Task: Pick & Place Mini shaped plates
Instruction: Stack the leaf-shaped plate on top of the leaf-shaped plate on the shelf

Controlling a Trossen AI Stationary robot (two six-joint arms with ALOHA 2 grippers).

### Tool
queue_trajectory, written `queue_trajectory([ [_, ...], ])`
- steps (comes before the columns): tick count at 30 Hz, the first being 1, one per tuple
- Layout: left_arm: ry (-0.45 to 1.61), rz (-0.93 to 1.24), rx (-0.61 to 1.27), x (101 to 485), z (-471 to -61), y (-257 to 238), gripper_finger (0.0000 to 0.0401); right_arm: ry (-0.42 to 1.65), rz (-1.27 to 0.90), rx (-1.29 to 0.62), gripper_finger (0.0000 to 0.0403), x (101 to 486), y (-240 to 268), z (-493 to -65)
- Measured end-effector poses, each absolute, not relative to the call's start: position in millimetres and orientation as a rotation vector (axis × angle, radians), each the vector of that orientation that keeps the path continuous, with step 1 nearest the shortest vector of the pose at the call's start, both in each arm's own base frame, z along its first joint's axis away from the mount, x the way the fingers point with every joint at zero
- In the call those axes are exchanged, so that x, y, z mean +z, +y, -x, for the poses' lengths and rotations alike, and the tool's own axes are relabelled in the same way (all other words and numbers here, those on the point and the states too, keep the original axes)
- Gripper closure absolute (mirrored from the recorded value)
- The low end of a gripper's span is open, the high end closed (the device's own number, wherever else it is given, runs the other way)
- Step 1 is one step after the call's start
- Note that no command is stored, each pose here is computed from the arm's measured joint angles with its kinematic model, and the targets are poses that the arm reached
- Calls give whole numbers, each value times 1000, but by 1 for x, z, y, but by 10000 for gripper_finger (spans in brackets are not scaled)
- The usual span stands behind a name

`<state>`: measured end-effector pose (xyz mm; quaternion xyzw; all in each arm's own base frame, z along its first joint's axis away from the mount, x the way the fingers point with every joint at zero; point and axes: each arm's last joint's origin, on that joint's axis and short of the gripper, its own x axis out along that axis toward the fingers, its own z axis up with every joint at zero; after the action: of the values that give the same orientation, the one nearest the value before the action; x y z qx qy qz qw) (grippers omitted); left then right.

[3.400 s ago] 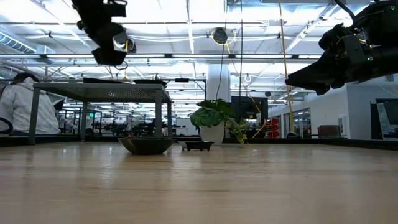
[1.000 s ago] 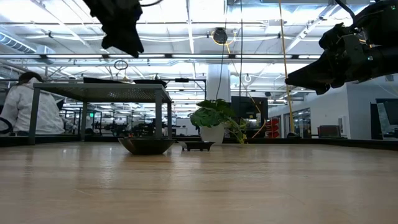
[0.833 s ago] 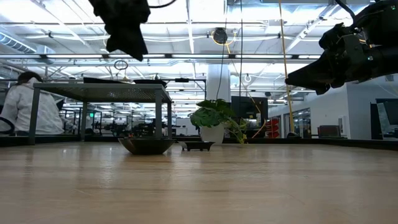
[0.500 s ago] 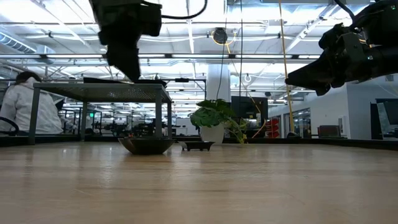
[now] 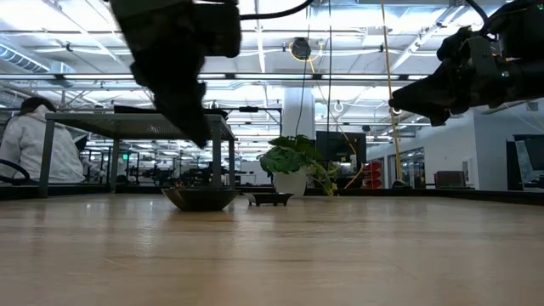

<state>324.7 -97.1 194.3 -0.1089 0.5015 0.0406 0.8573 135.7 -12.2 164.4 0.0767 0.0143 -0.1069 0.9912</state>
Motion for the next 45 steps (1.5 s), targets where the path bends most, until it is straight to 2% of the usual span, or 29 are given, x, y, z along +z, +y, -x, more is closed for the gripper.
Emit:
queue_trajectory([
  [3,1013,254,164,183,-333,-99,249,31,-154,-214,275,164,-12,-136],
  [14,1103,233,300,139,-343,-93,249,33,-154,-216,275,164,-12,-136],
  [20,1113,163,214,143,-341,-97,249,34,-154,-216,275,164,-12,-136],
  [28,1029,-57,61,173,-336,-112,249,41,-153,-217,275,163,-12,-136],
  [33,984,-281,180,177,-331,-117,249,50,-153,-218,275,162,-12,-136],
  [39,1037,-203,198,158,-335,-116,249,79,-151,-220,275,159,-12,-136],
  [45,1096,-300,279,144,-334,-110,249,88,-148,-220,275,158,-12,-137],
])
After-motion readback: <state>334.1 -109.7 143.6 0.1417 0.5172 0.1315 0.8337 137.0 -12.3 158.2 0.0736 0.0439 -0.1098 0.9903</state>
